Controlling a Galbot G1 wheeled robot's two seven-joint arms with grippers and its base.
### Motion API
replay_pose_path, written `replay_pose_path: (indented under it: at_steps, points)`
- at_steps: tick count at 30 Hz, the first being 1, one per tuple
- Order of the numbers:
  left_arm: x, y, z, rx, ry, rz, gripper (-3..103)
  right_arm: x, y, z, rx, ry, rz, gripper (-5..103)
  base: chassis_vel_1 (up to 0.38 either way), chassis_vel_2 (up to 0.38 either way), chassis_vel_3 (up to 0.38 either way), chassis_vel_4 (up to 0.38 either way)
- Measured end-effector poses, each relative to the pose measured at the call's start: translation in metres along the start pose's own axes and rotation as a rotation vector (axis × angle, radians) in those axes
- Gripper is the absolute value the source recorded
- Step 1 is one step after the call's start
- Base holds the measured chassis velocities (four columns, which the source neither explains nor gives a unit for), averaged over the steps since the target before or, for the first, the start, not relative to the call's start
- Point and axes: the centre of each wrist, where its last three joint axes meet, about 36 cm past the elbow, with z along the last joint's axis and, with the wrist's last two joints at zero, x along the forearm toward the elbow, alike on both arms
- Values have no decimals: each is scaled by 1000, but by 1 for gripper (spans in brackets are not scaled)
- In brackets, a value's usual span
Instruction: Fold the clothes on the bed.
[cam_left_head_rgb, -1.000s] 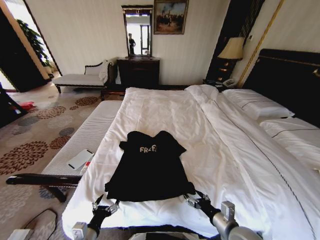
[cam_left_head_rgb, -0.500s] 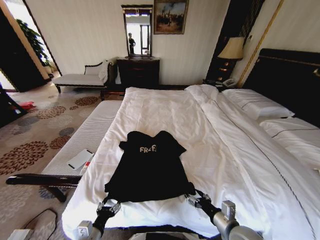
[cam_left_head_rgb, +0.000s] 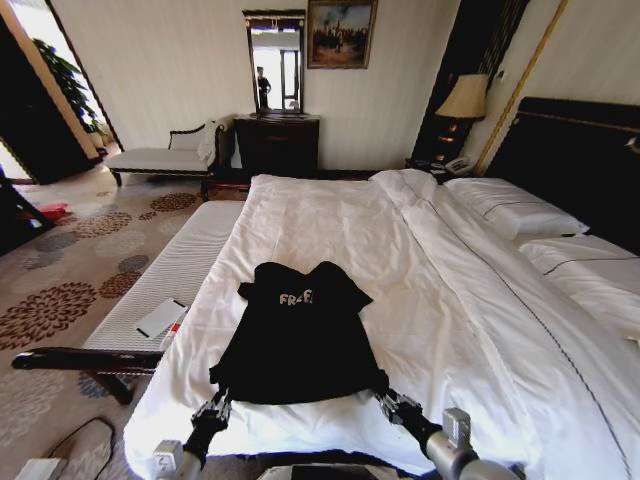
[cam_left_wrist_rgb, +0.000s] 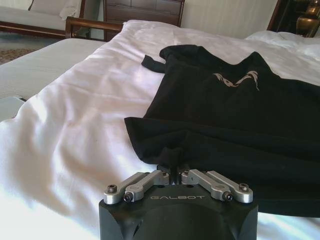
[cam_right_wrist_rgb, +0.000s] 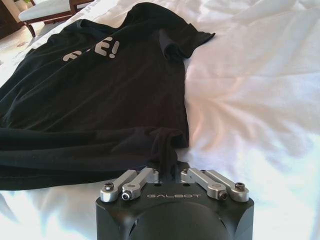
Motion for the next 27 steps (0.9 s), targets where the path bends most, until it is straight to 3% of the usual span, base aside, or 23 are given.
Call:
replay_pose_path:
  at_steps: [4, 12, 17, 27]
  points:
    - [11, -2, -2, 1, 3, 1, 2, 6, 2, 1, -5, 12, -3, 1, 0, 0, 0, 0]
    - [39, 2, -4, -23, 6, 8, 2, 26, 10, 8, 3, 71, -8, 0, 0, 0, 0, 0]
    - [61, 7, 4, -51, 42, 16, 2, 35, 14, 19, 46, 119, -7, 0, 0, 0, 0, 0]
    - [79, 14, 14, -84, 62, 17, 2, 44, 15, 14, 72, 155, -15, 0, 0, 0, 0, 0]
